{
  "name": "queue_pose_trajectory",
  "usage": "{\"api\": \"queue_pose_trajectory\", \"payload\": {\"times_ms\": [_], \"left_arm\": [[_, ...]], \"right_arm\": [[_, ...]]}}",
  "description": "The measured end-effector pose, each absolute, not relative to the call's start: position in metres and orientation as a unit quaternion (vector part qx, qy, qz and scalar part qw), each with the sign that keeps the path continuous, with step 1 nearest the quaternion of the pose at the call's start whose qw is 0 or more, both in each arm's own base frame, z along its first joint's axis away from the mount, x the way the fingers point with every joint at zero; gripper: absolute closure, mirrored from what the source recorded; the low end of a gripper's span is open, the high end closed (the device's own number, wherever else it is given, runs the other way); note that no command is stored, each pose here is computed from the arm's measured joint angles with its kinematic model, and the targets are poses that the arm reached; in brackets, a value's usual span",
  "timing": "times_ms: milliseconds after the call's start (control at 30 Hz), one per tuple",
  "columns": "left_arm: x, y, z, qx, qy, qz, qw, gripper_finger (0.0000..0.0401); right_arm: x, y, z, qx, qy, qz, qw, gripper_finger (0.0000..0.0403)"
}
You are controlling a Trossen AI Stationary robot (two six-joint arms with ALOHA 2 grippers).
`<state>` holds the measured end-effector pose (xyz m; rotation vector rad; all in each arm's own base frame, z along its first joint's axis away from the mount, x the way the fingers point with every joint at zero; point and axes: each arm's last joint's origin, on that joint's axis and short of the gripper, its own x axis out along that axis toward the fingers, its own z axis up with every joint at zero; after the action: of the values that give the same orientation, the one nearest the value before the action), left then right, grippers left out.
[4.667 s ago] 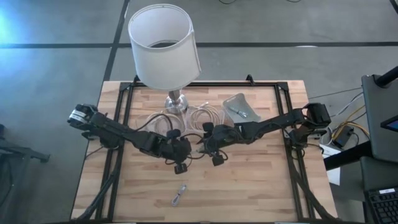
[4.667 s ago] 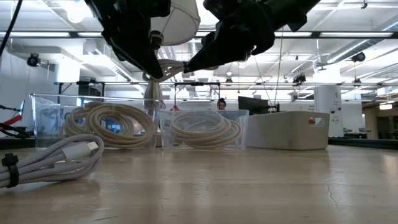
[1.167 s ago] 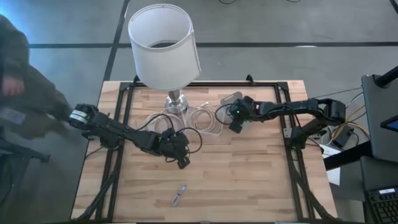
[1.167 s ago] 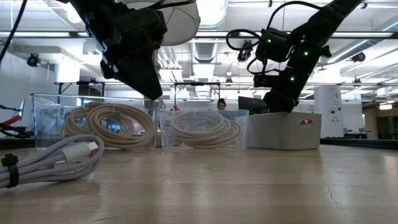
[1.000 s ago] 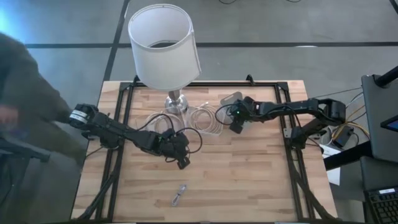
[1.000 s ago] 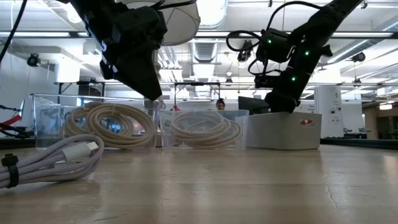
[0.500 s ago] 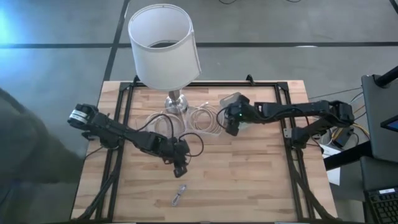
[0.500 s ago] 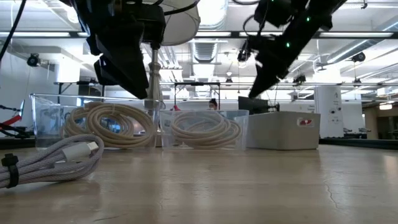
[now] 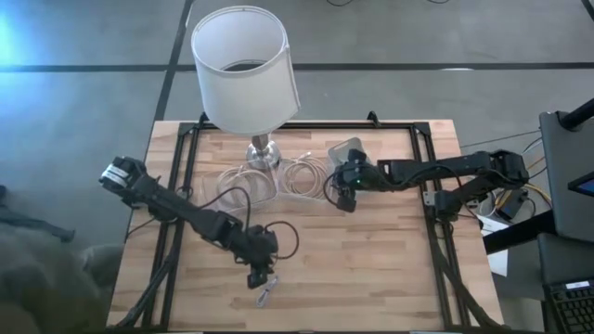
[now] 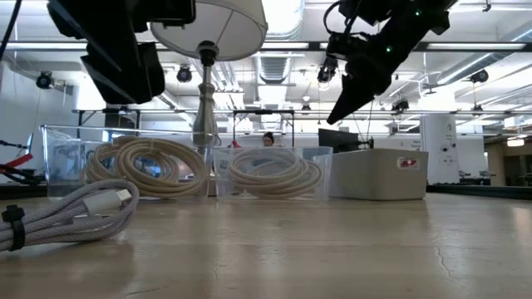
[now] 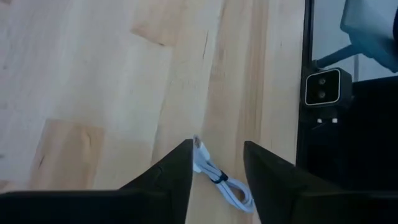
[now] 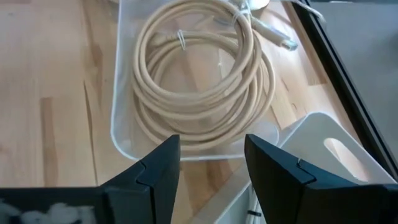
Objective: Pick & Place USB Port
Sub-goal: Put the violet USB cable into the gray bin
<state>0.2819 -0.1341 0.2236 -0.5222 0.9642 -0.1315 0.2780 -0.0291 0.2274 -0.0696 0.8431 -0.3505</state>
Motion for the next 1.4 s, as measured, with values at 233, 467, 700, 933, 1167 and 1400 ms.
{"api": "queue_pose_trajectory", "payload": {"times_ms": [233, 467, 700, 933, 1167, 1400], "left_arm": [[0.277, -0.141, 0.216, -0.250, 0.454, -0.066, 0.853, 0.0185], [0.269, -0.136, 0.192, -0.289, 0.447, -0.033, 0.846, 0.0157], [0.261, -0.138, 0.175, -0.297, 0.411, -0.040, 0.861, 0.0160], [0.265, -0.145, 0.150, -0.274, 0.423, -0.011, 0.863, 0.0160], [0.281, -0.160, 0.136, -0.243, 0.442, -0.030, 0.863, 0.0161], [0.284, -0.163, 0.138, -0.259, 0.451, -0.045, 0.853, 0.0181]], "right_arm": [[0.277, -0.029, 0.226, -0.034, 0.410, -0.169, 0.896, 0.0227], [0.276, -0.029, 0.223, -0.037, 0.414, -0.168, 0.894, 0.0234], [0.274, -0.029, 0.218, -0.055, 0.426, -0.159, 0.889, 0.0239], [0.273, -0.029, 0.216, -0.069, 0.431, -0.152, 0.887, 0.0249], [0.273, -0.029, 0.216, -0.068, 0.431, -0.152, 0.887, 0.0259], [0.273, -0.028, 0.216, -0.061, 0.431, -0.155, 0.887, 0.0268]]}}
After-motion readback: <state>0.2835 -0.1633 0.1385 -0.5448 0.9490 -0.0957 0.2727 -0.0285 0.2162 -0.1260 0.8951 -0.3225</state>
